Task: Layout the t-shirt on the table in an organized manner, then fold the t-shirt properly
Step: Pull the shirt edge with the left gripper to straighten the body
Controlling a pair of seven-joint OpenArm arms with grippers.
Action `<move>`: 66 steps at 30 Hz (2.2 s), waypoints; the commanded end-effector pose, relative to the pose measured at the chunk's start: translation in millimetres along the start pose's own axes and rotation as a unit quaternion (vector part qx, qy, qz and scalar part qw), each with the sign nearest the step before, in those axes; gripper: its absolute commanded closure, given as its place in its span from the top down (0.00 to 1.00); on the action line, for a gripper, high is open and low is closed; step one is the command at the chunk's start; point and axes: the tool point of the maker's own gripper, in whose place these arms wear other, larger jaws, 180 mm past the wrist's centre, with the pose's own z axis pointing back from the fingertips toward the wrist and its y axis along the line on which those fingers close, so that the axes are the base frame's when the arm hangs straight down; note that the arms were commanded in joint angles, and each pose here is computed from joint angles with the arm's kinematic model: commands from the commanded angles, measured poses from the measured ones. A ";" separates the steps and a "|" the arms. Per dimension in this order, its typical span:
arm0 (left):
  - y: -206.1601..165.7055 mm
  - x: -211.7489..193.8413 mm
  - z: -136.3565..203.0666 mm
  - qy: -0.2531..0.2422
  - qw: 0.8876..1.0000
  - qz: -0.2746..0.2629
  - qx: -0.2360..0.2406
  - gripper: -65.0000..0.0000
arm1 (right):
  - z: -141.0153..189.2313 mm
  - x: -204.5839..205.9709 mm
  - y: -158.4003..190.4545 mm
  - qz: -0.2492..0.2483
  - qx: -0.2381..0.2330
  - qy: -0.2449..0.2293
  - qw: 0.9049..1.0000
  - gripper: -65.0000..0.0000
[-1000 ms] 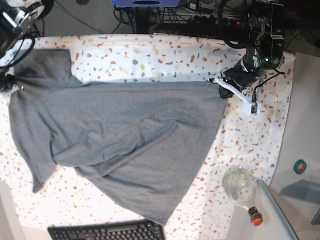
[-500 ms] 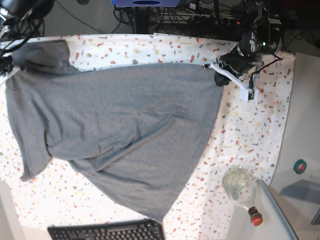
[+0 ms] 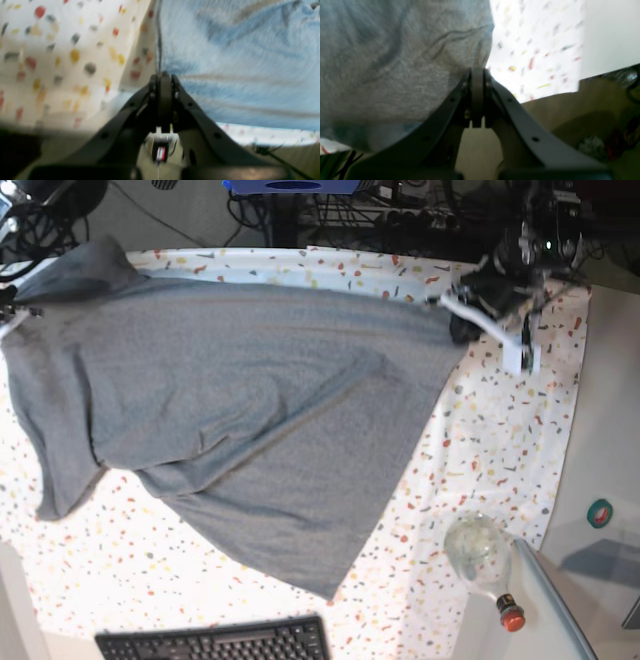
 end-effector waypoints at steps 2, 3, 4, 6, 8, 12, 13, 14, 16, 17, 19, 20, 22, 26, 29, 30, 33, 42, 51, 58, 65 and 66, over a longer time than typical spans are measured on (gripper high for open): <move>-13.6 28.8 -3.7 -0.038 0.999 -0.018 -0.019 0.00 | -3.0 25.5 -2.8 -0.001 0.004 -0.027 1.000 0.00; -15.6 32.3 -5.3 -0.038 0.999 -0.019 -0.022 0.00 | -7.3 24.6 -0.7 -0.005 0.010 -0.019 1.000 0.00; -16.5 32.9 -6.3 -0.031 0.999 -0.020 -0.023 0.00 | -11.5 19.5 1.0 -0.010 0.016 -0.006 1.000 0.00; -17.2 29.2 -8.1 -0.017 0.999 -0.017 -0.023 0.00 | -18.7 7.5 6.4 -0.014 0.026 0.014 0.999 0.00; -18.1 24.7 -8.9 -0.011 0.999 -0.017 -0.024 0.00 | -25.4 -5.6 13.7 -0.018 0.038 0.031 0.999 0.00; -9.8 7.0 -9.0 0.011 1.000 -0.011 -0.015 0.00 | -36.3 -27.5 22.7 -0.025 0.055 0.064 0.996 0.00; -9.0 4.7 -9.2 0.014 1.000 -0.010 -0.014 0.00 | -38.1 -30.8 24.0 -0.027 0.058 0.069 0.996 0.00; -8.0 3.3 -9.4 0.016 1.000 -0.010 -0.013 0.00 | -39.4 -34.0 25.2 -0.028 0.060 0.074 0.995 0.00; -6.0 -2.5 -8.9 0.023 1.000 -0.009 -0.011 0.00 | -40.3 -39.7 24.6 -0.034 0.062 0.083 0.994 0.00; -5.8 -2.9 -9.1 0.024 1.000 -0.009 -0.011 0.00 | -39.1 -41.4 20.4 -0.046 0.059 0.083 0.994 0.00; -4.7 -5.4 -9.8 0.028 1.000 -0.008 -0.010 0.00 | -37.0 -47.4 17.3 -0.073 0.057 0.091 0.992 0.00; -4.4 -5.8 -10.0 0.028 1.000 -0.007 -0.009 0.00 | -33.9 -43.5 9.5 -0.087 0.049 0.085 0.991 0.00; -4.4 -5.8 -10.0 0.028 1.000 -0.007 -0.009 0.00 | -26.8 -37.6 -3.6 -0.103 0.033 0.071 0.992 0.22; -4.7 -4.5 -10.3 0.027 1.000 -0.008 -0.010 0.00 | -21.6 -16.2 -16.9 -0.103 0.018 0.042 0.994 0.51; -4.4 -3.7 -10.3 0.026 1.000 -0.008 -0.010 0.00 | -29.3 -0.1 -22.9 -0.109 0.023 0.028 0.993 0.50; -4.4 -3.7 -10.3 0.026 1.000 -0.008 -0.010 0.00 | -35.3 7.6 -23.6 -0.114 0.030 0.017 0.993 0.50; -4.0 -5.7 -9.9 0.028 1.000 -0.008 -0.009 0.00 | -56.1 17.7 -27.2 -0.132 0.051 0.006 0.990 0.51; -3.8 -6.1 -10.1 0.029 1.000 -0.008 -0.009 0.00 | -83.9 -2.2 -22.1 -0.154 0.092 0.055 0.982 0.50; -4.9 -4.4 -10.7 0.027 1.000 -0.007 -0.010 0.00 | -67.7 -20.8 -2.5 -0.106 0.103 0.061 0.987 0.39; -4.2 -4.1 -10.5 0.027 1.000 -0.008 -0.009 0.00 | -65.7 -10.8 -9.1 -0.108 0.098 0.047 0.988 0.00; -3.7 -5.5 -10.2 0.028 1.000 -0.009 -0.008 0.00 | -47.3 15.6 -25.5 -0.091 0.064 0.005 0.994 0.00; -4.0 -4.1 -10.5 0.027 1.000 -0.009 -0.009 0.00 | -43.1 20.3 -29.4 -0.088 0.056 -0.003 0.995 0.00</move>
